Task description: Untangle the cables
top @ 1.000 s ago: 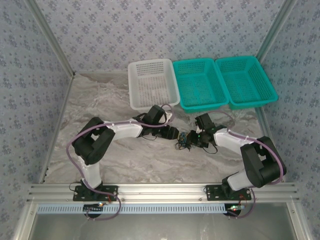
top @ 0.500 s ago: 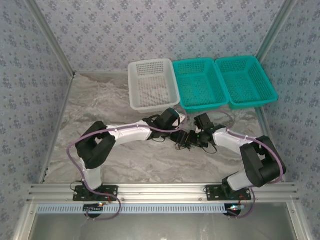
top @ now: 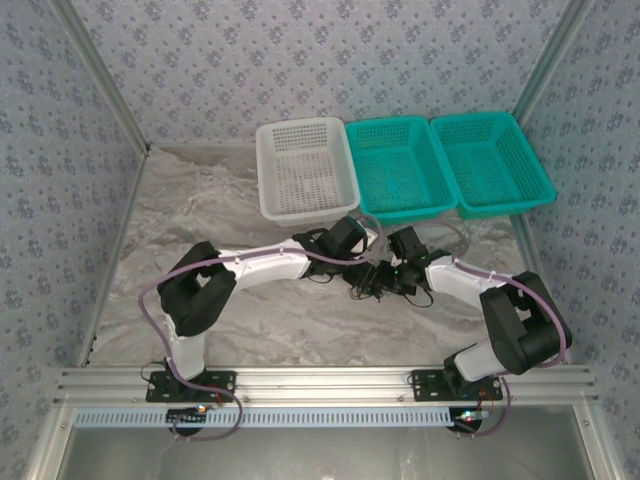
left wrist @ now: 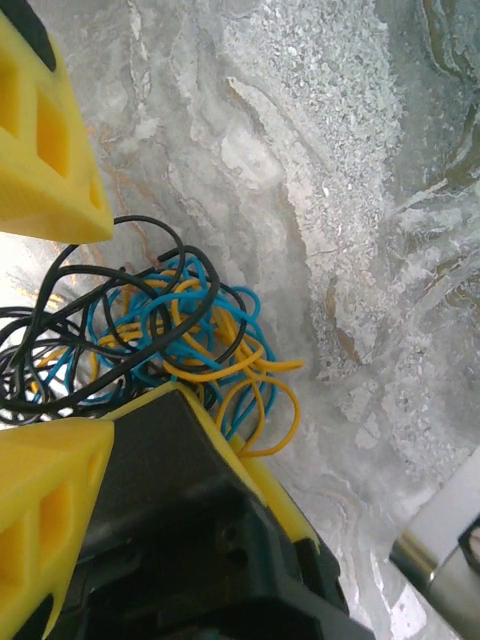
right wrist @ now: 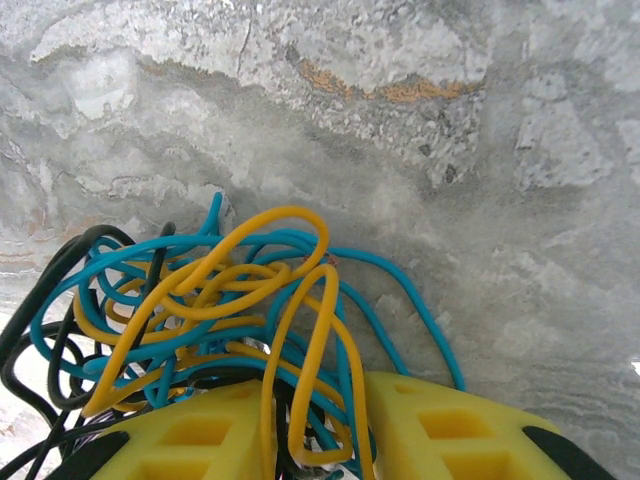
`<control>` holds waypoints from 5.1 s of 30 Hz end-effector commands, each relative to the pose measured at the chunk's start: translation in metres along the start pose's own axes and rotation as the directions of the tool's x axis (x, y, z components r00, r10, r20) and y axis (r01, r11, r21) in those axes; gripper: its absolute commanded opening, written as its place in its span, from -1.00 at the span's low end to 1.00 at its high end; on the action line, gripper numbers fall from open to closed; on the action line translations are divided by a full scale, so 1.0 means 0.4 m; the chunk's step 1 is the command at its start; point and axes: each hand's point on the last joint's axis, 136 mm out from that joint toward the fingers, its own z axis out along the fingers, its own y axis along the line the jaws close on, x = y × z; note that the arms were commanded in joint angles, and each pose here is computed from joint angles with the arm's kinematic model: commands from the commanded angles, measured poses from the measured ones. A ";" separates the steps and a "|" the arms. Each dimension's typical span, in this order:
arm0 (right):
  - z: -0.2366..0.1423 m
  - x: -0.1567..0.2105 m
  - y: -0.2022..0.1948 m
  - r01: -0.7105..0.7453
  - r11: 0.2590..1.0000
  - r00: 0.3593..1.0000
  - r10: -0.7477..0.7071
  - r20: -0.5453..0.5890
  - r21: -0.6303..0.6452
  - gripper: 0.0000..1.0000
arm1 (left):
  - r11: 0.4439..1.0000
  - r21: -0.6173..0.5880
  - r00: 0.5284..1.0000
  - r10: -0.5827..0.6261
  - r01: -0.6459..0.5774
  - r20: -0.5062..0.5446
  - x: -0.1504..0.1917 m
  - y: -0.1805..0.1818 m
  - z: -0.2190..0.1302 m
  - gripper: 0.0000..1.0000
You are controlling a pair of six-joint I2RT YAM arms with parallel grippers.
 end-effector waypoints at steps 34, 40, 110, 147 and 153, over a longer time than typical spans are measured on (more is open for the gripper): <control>-0.142 -0.014 -0.184 -0.163 0.936 0.970 0.095 0.225 0.311 -0.43 | 0.857 -0.023 0.845 -0.502 0.514 0.182 0.016 0.213 -0.102 -1.00; -0.181 -0.059 -0.044 0.063 0.989 0.963 -0.095 0.253 0.132 0.96 | 0.863 0.007 0.850 -0.498 0.505 0.172 0.002 0.198 -0.103 -1.00; 0.030 -0.024 -0.016 0.393 0.770 0.899 -0.437 -0.033 0.503 -0.38 | 0.546 -0.286 0.601 -0.578 0.787 0.551 0.079 0.518 -0.467 -1.00; -0.079 -0.095 -0.136 0.219 0.771 0.954 -0.297 0.032 0.598 -0.23 | 0.121 -0.303 0.326 -0.384 0.945 0.864 0.267 0.739 -0.946 -1.00; -0.083 -0.112 -0.070 0.245 0.840 0.941 -0.326 0.090 0.485 0.17 | 0.183 -0.252 0.306 -0.392 0.950 0.867 0.242 0.722 -0.958 -1.00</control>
